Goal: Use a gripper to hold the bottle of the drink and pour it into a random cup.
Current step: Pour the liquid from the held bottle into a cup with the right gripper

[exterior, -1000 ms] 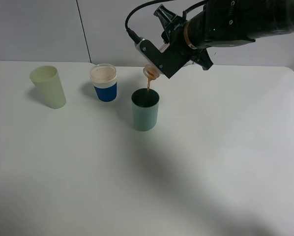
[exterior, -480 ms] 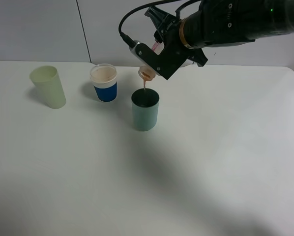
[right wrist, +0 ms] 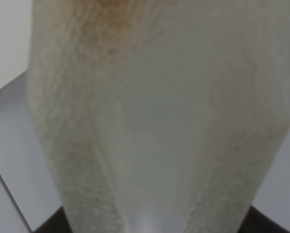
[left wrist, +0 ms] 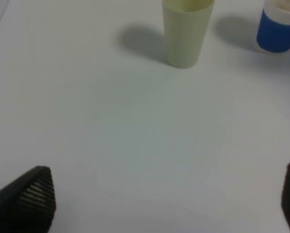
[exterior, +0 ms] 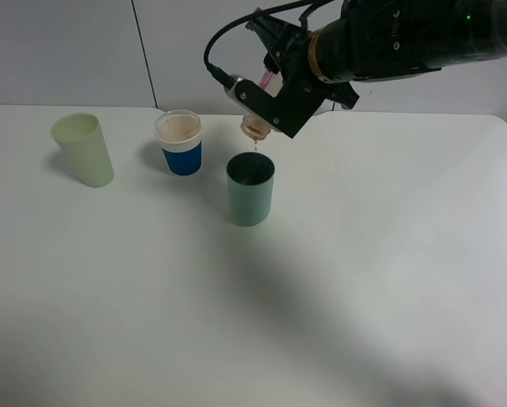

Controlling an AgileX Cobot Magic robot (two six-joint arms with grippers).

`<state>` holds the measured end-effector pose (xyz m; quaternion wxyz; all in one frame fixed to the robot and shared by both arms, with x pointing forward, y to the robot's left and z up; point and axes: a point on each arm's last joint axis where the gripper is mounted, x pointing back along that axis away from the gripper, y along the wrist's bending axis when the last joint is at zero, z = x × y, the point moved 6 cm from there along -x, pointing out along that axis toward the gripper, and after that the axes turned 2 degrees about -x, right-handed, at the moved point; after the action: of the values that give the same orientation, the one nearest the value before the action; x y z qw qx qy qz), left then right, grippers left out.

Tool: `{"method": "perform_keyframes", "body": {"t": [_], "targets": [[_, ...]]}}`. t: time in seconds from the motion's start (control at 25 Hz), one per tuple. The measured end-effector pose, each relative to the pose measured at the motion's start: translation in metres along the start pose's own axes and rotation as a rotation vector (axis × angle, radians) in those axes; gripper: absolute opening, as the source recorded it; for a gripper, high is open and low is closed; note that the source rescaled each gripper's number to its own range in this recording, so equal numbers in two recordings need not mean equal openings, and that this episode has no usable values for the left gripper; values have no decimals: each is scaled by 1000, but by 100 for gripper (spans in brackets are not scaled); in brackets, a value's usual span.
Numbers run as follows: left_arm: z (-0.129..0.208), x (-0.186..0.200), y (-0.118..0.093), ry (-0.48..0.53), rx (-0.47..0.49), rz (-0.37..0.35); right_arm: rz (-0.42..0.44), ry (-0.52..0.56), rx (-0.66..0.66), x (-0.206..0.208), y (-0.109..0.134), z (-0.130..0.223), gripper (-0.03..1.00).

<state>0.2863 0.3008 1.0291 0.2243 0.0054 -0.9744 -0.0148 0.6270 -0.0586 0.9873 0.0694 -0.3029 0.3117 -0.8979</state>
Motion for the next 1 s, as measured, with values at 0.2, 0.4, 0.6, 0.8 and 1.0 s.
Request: {"method": "perform_keyframes", "body": {"t": [0.2,0.4,0.6,0.8,1.0], "targets": [[0,0,0,0,0,0,13,-6,24,1,-4,-3,2],[0,0,0,0,0,0,26,-11,52,1,-7,-6,2],[0,0,0,0,0,1,44,-15,98,2,-12,-10,2],[0,0,0,0,0,1,56,-11,145,3,-15,-11,2],[0,0,0,0,0,1,50,20,214,3,-15,-7,2]]}}
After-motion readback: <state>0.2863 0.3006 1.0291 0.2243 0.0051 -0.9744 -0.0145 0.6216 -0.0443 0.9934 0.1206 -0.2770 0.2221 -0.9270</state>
